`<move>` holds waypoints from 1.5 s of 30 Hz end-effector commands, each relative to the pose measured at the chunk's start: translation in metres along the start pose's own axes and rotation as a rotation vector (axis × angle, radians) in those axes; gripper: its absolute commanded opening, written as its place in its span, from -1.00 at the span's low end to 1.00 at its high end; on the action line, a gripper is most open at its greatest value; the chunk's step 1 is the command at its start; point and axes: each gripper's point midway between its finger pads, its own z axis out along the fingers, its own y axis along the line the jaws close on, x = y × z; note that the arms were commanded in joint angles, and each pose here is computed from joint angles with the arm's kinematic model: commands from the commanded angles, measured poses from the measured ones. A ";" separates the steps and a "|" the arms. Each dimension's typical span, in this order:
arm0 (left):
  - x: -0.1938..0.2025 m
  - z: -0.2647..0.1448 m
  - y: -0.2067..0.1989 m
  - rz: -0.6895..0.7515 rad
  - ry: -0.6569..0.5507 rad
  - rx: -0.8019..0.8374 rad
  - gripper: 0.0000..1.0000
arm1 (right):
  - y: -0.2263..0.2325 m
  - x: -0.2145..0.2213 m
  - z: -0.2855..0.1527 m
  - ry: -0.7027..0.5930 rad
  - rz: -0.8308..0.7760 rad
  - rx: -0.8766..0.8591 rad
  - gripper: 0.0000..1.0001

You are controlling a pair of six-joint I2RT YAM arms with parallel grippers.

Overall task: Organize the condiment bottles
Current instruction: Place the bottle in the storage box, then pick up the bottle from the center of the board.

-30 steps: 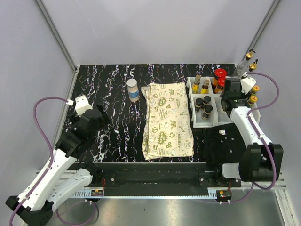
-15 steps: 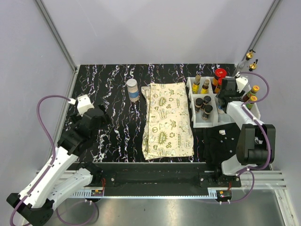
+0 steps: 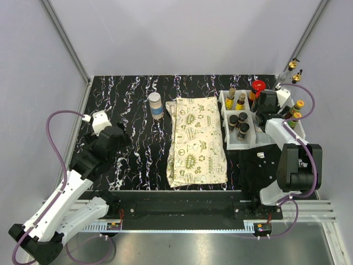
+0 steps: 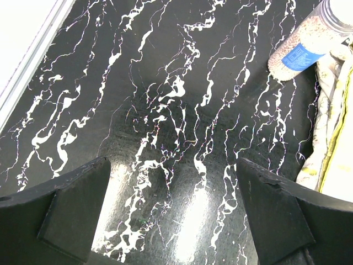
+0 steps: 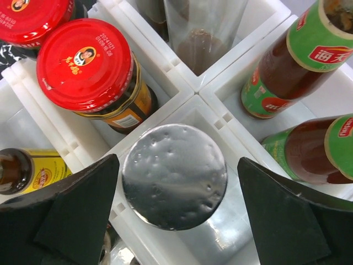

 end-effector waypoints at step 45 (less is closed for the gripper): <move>-0.011 -0.022 -0.033 0.000 -0.063 0.290 0.98 | 0.300 -0.003 -0.296 -0.149 -0.463 -1.399 1.00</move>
